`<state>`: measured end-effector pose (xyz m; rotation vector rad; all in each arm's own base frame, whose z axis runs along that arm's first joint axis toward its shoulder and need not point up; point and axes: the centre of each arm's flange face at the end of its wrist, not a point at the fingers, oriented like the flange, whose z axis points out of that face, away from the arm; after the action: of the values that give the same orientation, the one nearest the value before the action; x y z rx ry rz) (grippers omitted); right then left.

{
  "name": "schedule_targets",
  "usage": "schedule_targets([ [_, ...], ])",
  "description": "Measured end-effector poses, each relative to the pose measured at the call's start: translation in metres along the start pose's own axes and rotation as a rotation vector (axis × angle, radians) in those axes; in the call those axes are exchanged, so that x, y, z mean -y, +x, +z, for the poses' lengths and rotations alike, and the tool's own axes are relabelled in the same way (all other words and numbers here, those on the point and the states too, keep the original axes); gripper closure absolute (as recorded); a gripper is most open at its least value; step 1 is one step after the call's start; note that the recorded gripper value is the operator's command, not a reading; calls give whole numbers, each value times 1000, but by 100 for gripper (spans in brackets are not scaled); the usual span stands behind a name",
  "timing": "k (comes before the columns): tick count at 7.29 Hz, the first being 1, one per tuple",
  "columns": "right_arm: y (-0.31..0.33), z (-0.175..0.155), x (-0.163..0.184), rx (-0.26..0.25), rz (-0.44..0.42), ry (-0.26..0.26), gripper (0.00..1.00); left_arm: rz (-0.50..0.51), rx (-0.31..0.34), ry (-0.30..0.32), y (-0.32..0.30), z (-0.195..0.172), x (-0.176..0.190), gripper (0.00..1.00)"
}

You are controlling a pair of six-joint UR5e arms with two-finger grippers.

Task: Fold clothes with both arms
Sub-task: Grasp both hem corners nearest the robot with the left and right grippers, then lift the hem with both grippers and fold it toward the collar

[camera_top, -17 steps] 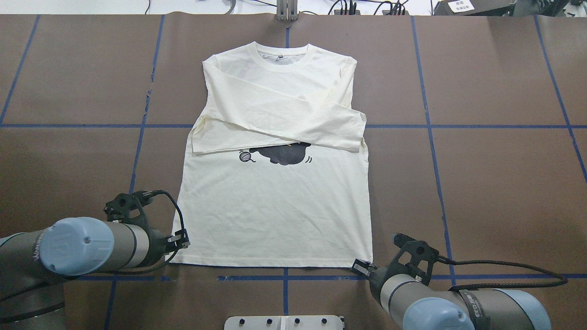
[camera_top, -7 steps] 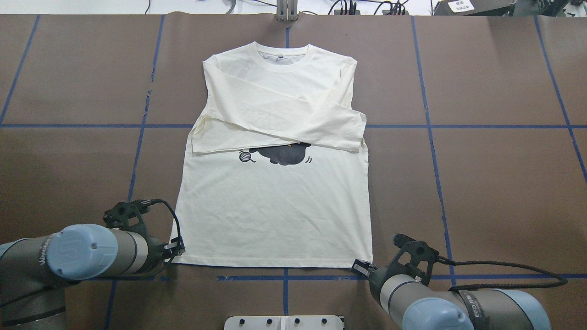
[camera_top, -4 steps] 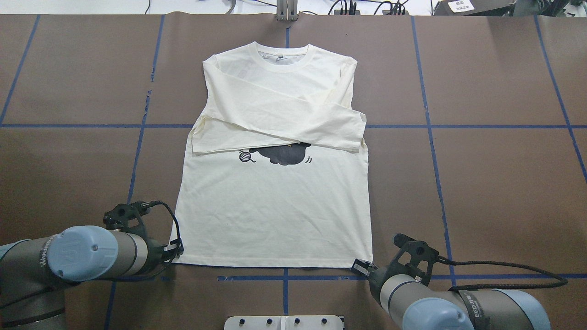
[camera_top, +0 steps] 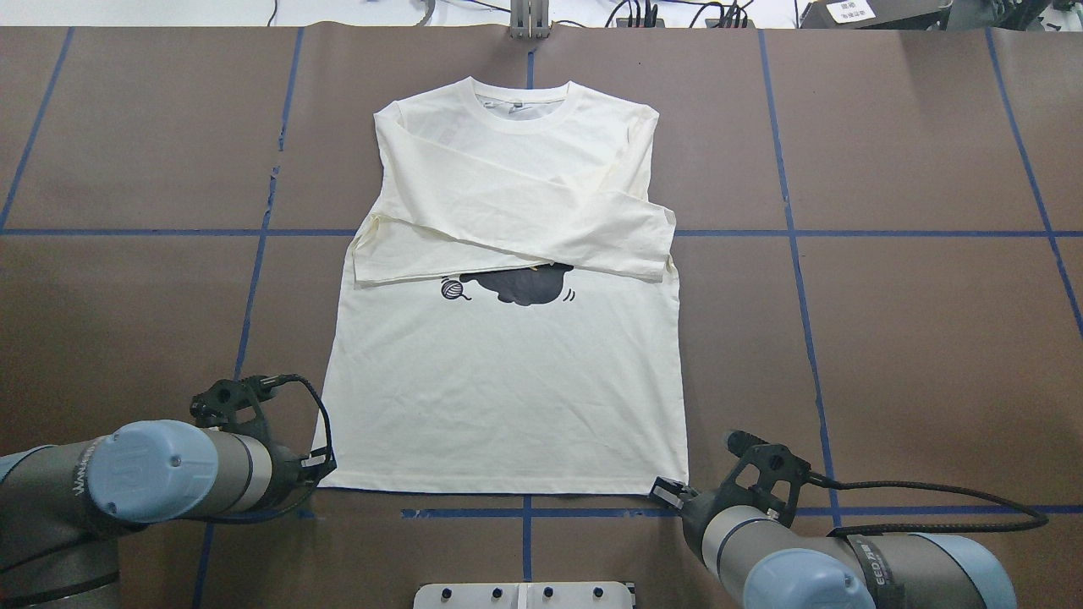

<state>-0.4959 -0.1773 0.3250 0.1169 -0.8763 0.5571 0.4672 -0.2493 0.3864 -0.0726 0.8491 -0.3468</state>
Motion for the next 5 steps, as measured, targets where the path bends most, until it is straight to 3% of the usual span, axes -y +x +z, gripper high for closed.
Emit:
schedule_targets([
  [2, 8, -2, 7, -7, -1, 8, 100, 4, -5, -14, 8, -18, -7, 100],
  [5, 34, -25, 21, -16, -9, 0, 100, 18, -73, -121, 22, -74, -25, 100],
])
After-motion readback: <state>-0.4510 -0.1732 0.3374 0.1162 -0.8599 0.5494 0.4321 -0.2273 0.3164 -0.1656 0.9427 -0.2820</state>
